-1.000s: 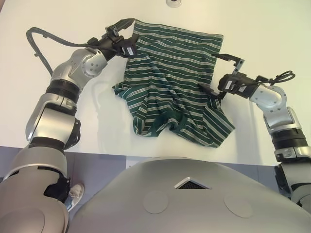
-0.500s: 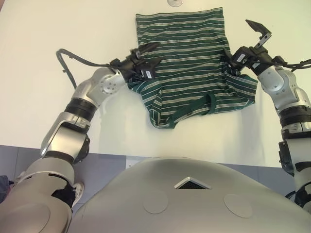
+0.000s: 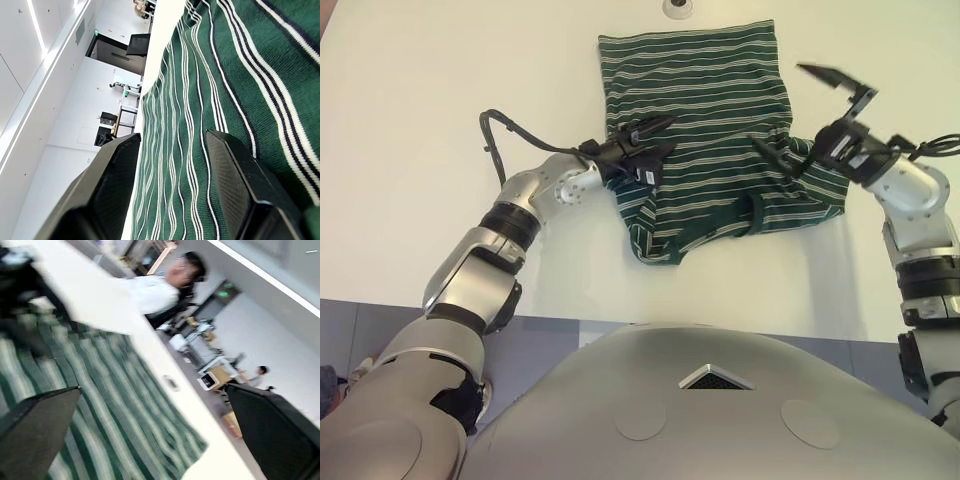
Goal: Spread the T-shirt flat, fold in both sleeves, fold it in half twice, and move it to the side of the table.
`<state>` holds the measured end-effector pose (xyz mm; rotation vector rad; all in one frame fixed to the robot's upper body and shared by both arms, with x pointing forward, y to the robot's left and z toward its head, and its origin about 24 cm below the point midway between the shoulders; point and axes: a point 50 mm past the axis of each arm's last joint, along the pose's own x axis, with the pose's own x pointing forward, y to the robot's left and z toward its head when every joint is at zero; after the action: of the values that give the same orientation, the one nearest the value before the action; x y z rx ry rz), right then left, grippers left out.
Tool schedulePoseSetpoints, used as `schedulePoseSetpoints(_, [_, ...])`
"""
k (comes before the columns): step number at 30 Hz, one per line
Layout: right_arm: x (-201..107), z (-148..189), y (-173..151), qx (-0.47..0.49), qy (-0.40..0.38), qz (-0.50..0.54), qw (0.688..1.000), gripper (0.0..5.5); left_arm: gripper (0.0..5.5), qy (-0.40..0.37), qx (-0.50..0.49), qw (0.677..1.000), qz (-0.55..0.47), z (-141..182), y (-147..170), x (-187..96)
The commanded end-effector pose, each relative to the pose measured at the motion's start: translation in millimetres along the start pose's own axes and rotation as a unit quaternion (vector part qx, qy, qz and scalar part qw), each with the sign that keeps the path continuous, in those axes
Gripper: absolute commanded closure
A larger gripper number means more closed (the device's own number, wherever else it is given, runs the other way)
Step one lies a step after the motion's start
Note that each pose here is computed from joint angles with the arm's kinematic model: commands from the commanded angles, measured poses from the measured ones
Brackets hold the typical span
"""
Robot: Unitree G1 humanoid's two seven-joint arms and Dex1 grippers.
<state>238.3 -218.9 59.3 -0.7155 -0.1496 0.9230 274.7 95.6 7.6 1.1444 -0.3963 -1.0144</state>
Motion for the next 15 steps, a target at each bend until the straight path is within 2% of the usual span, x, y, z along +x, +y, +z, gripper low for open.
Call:
schedulePoseSetpoints(1, [-8, -10, 20, -0.007, 0.039, 0.084, 0.996, 0.11, 3.11, 0.039, -0.003, 0.997, -0.064, -11, -28, -13])
schedulePoseSetpoints(9, [-29, -14, 47, -0.016, 0.088, 0.213, 0.973, 0.11, 3.11, 0.043, -0.003, 0.997, -0.058, -12, -28, -13])
schedulePoseSetpoints(12, [-48, -3, 60, 0.008, 0.078, 0.278, 0.957, 0.11, 3.11, 0.050, 0.003, 0.997, -0.059, -15, -28, -15])
schedulePoseSetpoints(15, [-56, 11, 61, 0.024, 0.055, 0.292, 0.954, 0.11, 3.11, 0.050, 0.002, 0.997, -0.061, -14, -29, -15])
